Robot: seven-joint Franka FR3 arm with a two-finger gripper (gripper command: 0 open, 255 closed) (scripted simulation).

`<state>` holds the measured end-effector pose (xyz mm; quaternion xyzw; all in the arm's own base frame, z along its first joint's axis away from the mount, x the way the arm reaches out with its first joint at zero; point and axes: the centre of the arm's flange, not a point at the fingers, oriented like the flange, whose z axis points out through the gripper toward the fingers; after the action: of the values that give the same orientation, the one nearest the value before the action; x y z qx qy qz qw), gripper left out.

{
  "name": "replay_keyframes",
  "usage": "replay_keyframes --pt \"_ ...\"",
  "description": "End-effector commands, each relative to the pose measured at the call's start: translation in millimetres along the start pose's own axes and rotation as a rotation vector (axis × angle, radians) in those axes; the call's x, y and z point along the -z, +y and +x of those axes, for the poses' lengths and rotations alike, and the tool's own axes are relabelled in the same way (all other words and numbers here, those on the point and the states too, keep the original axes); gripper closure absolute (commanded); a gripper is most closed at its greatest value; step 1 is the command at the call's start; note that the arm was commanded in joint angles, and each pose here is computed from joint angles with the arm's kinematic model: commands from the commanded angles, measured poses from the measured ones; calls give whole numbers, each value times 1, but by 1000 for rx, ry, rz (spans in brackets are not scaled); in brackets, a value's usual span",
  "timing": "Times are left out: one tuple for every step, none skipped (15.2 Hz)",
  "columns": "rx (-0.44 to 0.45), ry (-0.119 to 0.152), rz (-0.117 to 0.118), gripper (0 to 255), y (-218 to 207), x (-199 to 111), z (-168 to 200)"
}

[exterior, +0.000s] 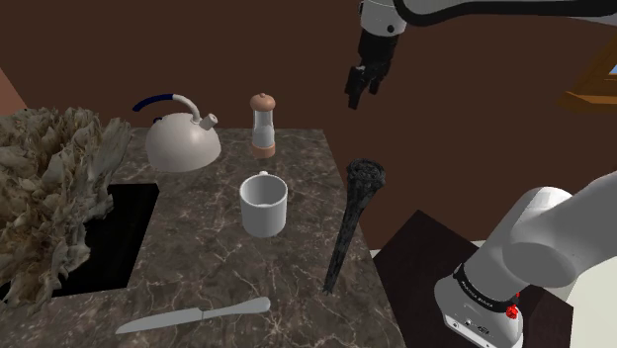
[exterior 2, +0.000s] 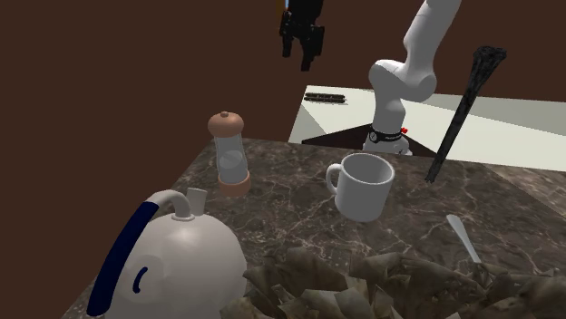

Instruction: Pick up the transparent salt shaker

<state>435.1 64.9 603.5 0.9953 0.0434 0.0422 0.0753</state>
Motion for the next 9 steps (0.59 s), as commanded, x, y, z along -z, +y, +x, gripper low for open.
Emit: replay_keyframes --pt "1 8 -11 0 -17 -5 26" --pt "2 12 -17 0 -24 -6 37" --pt "3 16 -23 0 -32 -7 47" --pt "3 20 -29 0 -39 -8 58" --pt "4 24 -35 0 -46 -9 69" --pt "5 28 -41 0 -54 -11 80" --pt "6 32 -47 0 -61 -12 91" --pt "7 35 -53 0 -69 -13 101" --pt "8 39 -59 0 -76 -14 112"
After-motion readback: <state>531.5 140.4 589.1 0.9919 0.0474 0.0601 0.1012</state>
